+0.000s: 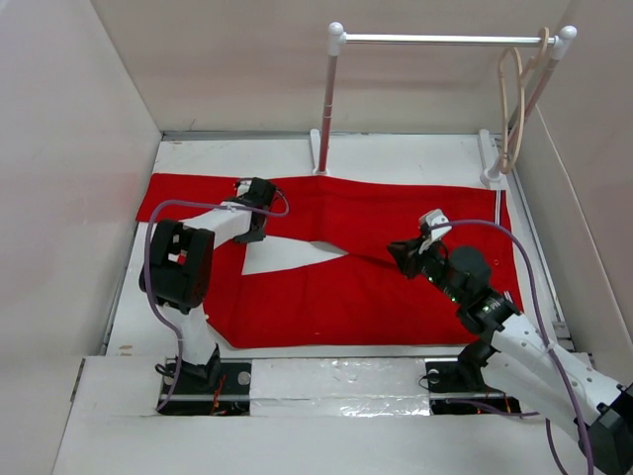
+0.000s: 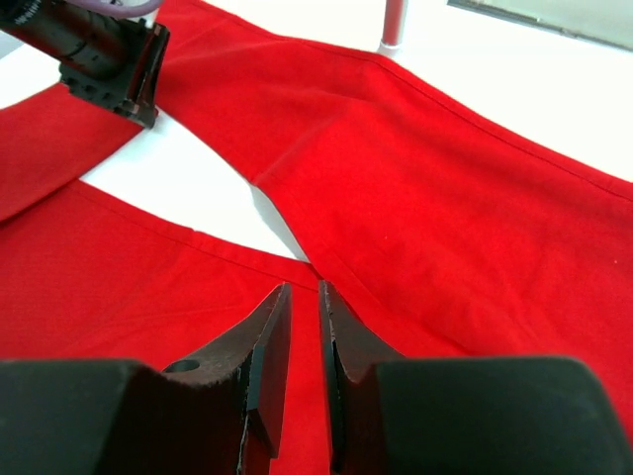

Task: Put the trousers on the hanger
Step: Fold the trousers at the center of the board.

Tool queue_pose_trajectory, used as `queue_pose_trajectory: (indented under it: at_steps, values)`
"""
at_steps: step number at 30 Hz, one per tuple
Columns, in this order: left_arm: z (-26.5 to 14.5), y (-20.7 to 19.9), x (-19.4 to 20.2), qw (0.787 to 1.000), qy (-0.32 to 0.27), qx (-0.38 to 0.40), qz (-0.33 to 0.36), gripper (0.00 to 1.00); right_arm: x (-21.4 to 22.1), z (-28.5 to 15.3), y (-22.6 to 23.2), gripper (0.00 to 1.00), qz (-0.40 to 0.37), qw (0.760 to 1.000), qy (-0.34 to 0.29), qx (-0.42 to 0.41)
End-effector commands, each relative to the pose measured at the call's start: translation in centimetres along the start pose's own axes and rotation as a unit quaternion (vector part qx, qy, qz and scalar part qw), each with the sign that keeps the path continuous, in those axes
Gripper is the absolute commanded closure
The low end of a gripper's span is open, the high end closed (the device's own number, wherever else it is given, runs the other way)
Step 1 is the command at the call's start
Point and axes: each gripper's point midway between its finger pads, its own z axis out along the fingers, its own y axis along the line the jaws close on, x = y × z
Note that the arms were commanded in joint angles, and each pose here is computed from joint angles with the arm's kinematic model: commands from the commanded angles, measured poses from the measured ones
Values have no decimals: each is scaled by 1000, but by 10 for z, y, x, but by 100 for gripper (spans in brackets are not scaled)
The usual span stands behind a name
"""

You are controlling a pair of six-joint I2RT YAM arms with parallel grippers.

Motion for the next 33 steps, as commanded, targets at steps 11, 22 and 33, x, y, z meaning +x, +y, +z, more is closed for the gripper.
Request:
queue_pose_trajectory:
  at_steps: [11, 22, 33]
  values:
    - [-53, 7, -30, 994, -50, 75, -54, 100, -4, -6, -18, 86, 10, 999, -15, 51]
    - [-242, 79, -90, 900, -317, 206, -216, 100, 32, -34, -99, 100, 70, 959, 26, 274]
    - [-339, 128, -86, 795, -467, 281, -268, 100, 96, -107, -228, 54, 212, 856, 57, 467]
